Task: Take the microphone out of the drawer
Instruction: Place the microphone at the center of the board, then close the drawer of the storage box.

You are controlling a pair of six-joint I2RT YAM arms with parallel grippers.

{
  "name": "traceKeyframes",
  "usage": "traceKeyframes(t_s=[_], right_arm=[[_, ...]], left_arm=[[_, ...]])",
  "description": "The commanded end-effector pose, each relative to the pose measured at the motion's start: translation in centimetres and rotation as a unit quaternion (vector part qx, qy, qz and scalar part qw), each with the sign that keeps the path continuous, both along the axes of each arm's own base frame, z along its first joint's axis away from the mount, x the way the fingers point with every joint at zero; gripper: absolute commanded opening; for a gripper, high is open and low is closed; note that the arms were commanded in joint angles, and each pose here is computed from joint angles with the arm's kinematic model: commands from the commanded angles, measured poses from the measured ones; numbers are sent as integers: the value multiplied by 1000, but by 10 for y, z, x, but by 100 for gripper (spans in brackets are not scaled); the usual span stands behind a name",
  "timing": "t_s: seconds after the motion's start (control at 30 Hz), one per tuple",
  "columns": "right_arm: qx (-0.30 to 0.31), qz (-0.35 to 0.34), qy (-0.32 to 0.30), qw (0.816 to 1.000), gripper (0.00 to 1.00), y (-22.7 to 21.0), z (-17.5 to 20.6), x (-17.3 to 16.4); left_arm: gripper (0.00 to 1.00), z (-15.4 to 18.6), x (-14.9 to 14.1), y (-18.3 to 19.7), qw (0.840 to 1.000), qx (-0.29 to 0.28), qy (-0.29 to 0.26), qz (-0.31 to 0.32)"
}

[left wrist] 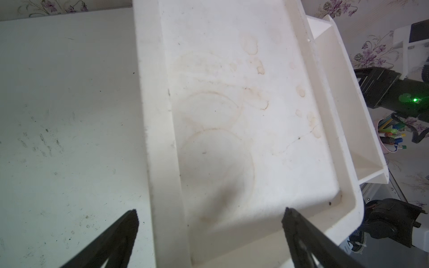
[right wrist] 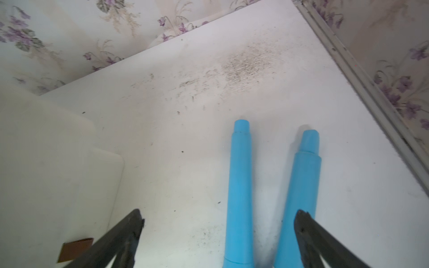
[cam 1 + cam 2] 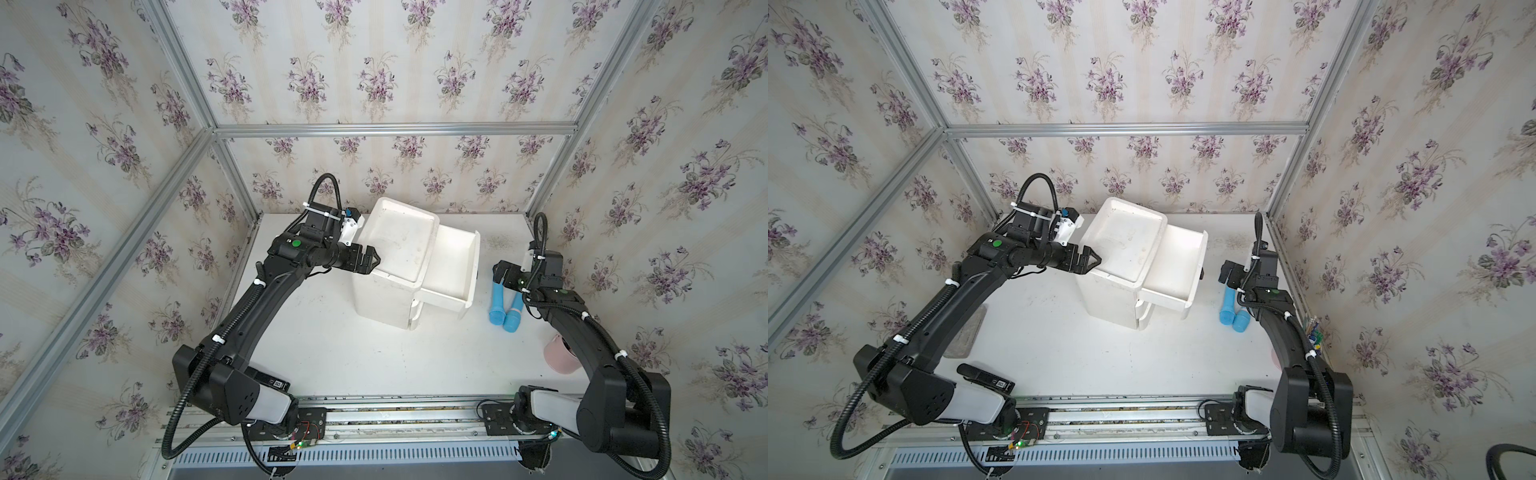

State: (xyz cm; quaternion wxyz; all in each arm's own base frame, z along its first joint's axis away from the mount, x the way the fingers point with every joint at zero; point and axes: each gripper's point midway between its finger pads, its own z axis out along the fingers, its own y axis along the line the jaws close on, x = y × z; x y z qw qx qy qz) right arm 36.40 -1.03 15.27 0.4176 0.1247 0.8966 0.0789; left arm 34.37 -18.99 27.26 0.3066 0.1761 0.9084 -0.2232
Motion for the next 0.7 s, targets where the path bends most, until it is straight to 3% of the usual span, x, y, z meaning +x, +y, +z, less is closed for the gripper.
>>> traceKeyframes(t_s=[0.0,0.67], right_arm=[[15,48,-16,999,100,20,9,-1],[49,112,-48,991,99,52,29,-16]], left_arm=[[99,6,5,0,1000,-2,-12,3],[99,6,4,0,1000,-9,-9,1]])
